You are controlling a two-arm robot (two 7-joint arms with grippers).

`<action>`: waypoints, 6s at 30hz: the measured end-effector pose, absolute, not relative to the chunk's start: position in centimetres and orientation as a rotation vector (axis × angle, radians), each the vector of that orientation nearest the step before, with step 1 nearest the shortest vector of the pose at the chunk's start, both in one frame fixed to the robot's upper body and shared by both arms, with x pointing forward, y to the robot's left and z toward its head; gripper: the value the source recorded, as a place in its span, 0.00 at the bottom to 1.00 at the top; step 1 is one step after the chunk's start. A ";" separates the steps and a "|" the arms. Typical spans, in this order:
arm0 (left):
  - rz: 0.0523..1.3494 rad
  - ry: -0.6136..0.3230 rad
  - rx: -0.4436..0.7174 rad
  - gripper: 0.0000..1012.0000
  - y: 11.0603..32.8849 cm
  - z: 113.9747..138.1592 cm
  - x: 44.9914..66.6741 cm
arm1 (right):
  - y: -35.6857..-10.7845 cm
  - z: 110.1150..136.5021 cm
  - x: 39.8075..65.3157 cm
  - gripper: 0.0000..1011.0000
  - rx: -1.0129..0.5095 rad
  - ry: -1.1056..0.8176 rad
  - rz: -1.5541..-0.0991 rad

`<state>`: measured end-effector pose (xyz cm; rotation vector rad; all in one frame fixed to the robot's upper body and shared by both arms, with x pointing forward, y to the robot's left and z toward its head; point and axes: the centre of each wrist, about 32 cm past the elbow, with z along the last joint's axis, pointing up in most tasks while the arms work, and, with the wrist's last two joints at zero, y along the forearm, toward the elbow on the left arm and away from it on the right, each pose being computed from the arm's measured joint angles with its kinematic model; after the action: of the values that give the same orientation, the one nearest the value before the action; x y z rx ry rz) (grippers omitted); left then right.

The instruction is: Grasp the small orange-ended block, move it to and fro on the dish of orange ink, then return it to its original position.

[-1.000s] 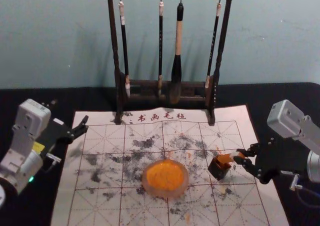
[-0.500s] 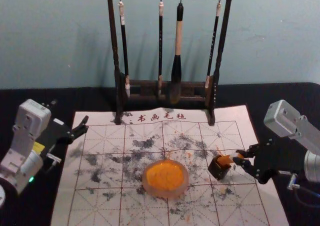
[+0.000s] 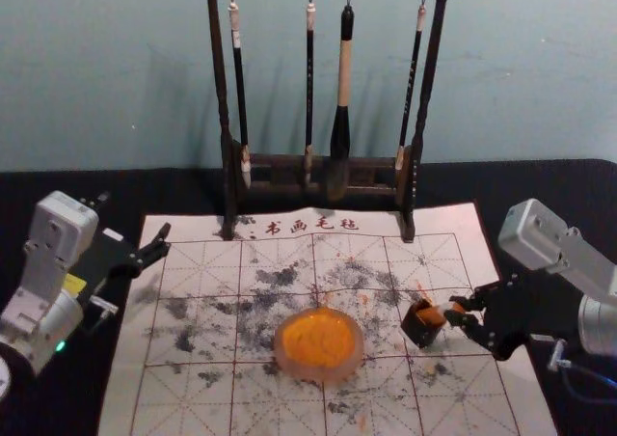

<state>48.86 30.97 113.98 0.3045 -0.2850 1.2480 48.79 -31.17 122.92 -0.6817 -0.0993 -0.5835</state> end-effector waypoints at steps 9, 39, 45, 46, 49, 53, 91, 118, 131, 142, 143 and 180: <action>1.248 -0.285 0.304 0.99 31.0 114.0 48.9 | -30.8 122.6 49.0 0.11 -0.706 -0.108 -0.566; 1.248 -0.285 0.305 0.99 31.0 114.0 48.9 | -29.6 123.3 50.7 0.11 -0.772 -0.157 -0.520; 1.248 -0.285 0.305 0.99 31.0 114.0 48.9 | -29.6 123.6 50.4 0.11 -0.771 -0.160 -0.516; 1.248 -0.285 0.305 0.99 31.0 114.0 48.9 | -29.6 123.6 50.4 0.11 -0.771 -0.160 -0.517; 1.248 -0.285 0.304 0.99 31.0 114.0 48.9 | -29.6 123.6 50.4 0.11 -0.770 -0.160 -0.521; 1.248 -0.285 0.305 0.99 31.0 114.0 48.9 | -29.5 123.5 50.4 0.11 -0.769 -0.160 -0.525; 1.248 -0.285 0.305 0.99 31.0 114.0 48.9 | -29.6 123.6 50.4 0.72 -0.768 -0.160 -0.524; 1.248 -0.285 0.304 0.99 31.0 114.0 48.9 | -30.7 124.5 49.6 0.99 -0.585 -0.151 -0.703; 1.248 -0.285 0.305 0.99 31.0 114.0 48.9 | -32.2 121.2 47.7 0.99 -0.507 -0.173 -1.063; 1.248 -0.285 0.305 0.99 31.0 114.0 48.9 | -32.6 117.1 46.7 0.99 -0.527 -0.120 -1.197; 1.248 -0.285 0.305 0.99 31.0 114.0 48.9 | -32.6 117.0 46.7 0.99 -0.526 -0.117 -1.202; 1.248 -0.285 0.305 0.99 31.0 114.0 48.9 | -32.6 117.1 46.6 0.99 -0.529 -0.123 -1.197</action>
<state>48.86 30.97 113.98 0.3045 -0.2850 1.2479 46.63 -32.55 117.09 -0.5292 -0.1226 -1.1965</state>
